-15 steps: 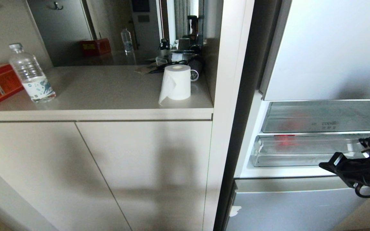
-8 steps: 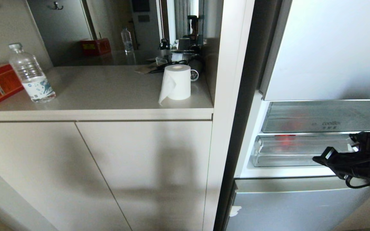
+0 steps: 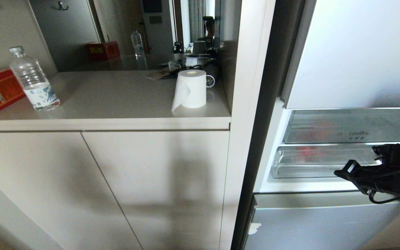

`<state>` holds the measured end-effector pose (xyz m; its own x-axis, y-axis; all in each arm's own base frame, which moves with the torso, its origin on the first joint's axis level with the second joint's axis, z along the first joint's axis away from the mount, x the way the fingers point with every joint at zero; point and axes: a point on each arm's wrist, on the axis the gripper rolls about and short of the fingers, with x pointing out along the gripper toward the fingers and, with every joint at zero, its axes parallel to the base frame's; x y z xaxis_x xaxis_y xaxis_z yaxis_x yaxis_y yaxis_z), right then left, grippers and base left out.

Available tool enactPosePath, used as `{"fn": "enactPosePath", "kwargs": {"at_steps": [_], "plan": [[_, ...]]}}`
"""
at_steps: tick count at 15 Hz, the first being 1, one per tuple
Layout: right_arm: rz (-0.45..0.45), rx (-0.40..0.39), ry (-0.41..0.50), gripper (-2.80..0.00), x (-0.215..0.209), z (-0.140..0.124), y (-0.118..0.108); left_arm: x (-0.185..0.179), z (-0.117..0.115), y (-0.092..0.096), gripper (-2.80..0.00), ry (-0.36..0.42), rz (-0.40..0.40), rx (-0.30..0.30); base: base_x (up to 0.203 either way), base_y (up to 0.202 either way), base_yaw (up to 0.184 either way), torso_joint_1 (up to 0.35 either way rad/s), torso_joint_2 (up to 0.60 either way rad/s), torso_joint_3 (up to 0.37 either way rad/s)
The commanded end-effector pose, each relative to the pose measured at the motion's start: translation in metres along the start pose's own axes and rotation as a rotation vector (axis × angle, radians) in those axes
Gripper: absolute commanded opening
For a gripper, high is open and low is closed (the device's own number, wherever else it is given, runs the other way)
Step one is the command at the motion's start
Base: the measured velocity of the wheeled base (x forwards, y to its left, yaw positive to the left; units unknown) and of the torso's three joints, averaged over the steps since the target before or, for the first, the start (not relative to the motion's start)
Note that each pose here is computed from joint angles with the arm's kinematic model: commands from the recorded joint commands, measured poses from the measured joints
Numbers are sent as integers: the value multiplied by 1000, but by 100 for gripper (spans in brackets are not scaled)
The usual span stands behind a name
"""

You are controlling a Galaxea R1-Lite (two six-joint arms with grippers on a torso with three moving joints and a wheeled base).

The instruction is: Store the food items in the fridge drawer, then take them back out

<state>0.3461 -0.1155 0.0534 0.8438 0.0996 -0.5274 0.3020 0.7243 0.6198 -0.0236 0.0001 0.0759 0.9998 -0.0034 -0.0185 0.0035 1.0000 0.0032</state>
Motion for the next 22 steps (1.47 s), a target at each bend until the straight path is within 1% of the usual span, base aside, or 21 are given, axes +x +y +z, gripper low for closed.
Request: {"fn": "enactPosePath", "kwargs": {"at_steps": [1, 3, 5, 7, 9, 10, 12, 14, 17, 18, 20, 21, 22], "plan": [[18, -10, -48, -280, -42, 1, 14, 0, 0, 0, -280, 0, 0, 0, 0, 0, 0, 0, 0, 0], [26, -31, -107, -280, -92, -7, 24, 0, 0, 0, -280, 0, 0, 0, 0, 0, 0, 0, 0, 0], [35, -112, -198, -280, -151, -24, 34, 0, 0, 0, -280, 0, 0, 0, 0, 0, 0, 0, 0, 0], [40, -239, -306, -280, -202, -50, 43, 0, 0, 0, -280, 0, 0, 0, 0, 0, 0, 0, 0, 0], [21, -392, -413, -280, -243, -84, 48, 0, 0, 0, -280, 0, 0, 0, 0, 0, 0, 0, 0, 0], [18, -484, -458, -280, -259, -103, 49, 0, 0, 0, -280, 0, 0, 0, 0, 0, 0, 0, 0, 0], [3, -649, -509, -280, -279, -137, 45, 0, 0, 0, -280, 0, 0, 0, 0, 0, 0, 0, 0, 0], [17, -752, -510, -280, -291, -167, 35, 0, 0, 0, -280, 0, 0, 0, 0, 0, 0, 0, 0, 0], [37, -867, -457, -280, -302, -206, 9, 0, 0, 0, -280, 0, 0, 0, 0, 0, 0, 0, 0, 0], [49, -893, -466, -280, -306, -215, 2, 0, 0, 0, -280, 0, 0, 0, 0, 0, 0, 0, 0, 0], [89, -914, -563, -280, -313, -226, -8, 0, 0, 0, -280, 0, 0, 2, 0, 0, 0, 0, 0, 0], [103, -908, -592, -280, -314, -229, -11, 0, 0, 0, -280, 0, 0, 0, 0, 0, 0, 0, 0, 0], [111, -881, -588, -280, -313, -230, -13, 0, 0, 0, -280, 0, 0, 0, 0, 0, 0, 0, 0, 0]]}}
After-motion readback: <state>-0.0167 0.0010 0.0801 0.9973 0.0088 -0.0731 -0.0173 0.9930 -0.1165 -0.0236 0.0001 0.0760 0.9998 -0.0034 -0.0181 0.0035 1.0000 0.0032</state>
